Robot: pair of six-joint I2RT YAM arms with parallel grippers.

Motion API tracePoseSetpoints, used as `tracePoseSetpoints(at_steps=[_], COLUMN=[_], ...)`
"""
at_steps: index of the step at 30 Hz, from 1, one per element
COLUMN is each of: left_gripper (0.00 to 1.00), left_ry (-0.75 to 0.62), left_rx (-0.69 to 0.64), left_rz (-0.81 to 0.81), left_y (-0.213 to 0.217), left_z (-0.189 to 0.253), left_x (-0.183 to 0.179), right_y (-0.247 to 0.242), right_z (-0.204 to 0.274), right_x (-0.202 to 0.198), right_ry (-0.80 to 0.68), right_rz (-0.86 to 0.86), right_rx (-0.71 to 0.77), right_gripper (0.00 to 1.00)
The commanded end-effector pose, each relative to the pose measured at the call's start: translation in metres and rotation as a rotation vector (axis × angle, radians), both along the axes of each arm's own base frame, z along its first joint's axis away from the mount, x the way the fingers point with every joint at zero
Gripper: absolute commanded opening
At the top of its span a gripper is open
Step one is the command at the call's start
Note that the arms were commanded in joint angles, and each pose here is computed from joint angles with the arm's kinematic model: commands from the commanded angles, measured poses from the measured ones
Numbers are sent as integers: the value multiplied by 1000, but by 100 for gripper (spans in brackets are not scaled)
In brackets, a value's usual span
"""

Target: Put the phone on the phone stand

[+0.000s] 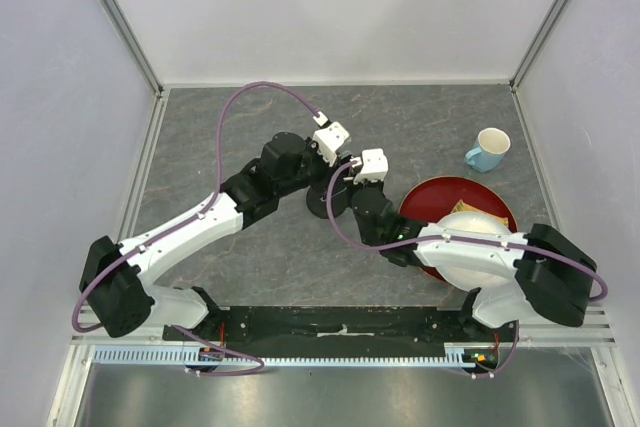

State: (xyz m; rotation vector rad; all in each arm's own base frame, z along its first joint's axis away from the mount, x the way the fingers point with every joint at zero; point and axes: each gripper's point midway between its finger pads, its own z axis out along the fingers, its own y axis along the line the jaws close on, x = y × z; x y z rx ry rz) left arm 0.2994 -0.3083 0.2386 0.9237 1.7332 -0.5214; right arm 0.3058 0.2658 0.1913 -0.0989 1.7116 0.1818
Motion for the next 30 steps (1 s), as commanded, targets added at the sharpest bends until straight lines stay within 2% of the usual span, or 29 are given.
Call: tracePoseSetpoints(at_steps=[1, 7, 9, 14, 15, 17, 18, 19, 20, 21, 23, 24, 26, 27, 29, 30], left_gripper=[2, 2, 2, 2, 2, 2, 2, 2, 2, 2, 2, 2, 2, 2, 2, 2], left_ry=[-127, -80, -80, -93, -93, -101, -106, -113, -120, -125, -147, -155, -188, -211, -233, -256], left_rx=[102, 33, 27, 23, 19, 9, 3, -3, -20, -22, -28, -29, -39, -30, -41, -28], left_rz=[623, 643, 633, 533, 504, 454, 440, 425, 402, 390, 349, 333, 273, 241, 140, 93], left_y=[88, 77, 75, 63, 59, 52, 50, 48, 46, 45, 43, 42, 39, 38, 27, 25], left_z=[-24, -40, -42, -36, -36, -30, -28, -26, -20, -19, -10, -7, 6, 10, 17, 20], left_x=[69, 64, 63, 53, 49, 43, 40, 39, 36, 34, 30, 28, 21, 18, 7, 3], right_y=[25, 67, 70, 54, 46, 28, 22, 0, 2, -8, -36, -27, -33, -13, -4, 6], right_z=[44, 51, 55, 80, 74, 82, 79, 81, 78, 70, 74, 82, 87, 108, 102, 118], right_x=[-10, -37, -43, -57, -57, -45, -40, -24, -23, -17, 3, 1, 18, 9, 21, 12], right_ry=[-84, -52, -37, -32, -12, 12, 26, 21, 42, 48, 27, 5, -50, -105, -131, -173], right_rz=[-85, 38, 71, 132, 130, 135, 150, 123, 200, 198, 178, 283, 352, 535, 679, 838], right_rx=[190, 319, 381, 402, 339, 320, 301, 291, 299, 306, 340, 363, 321, 322, 240, 218], right_gripper=[0, 0, 0, 0, 7, 23, 35, 39, 42, 46, 48, 50, 54, 57, 64, 69])
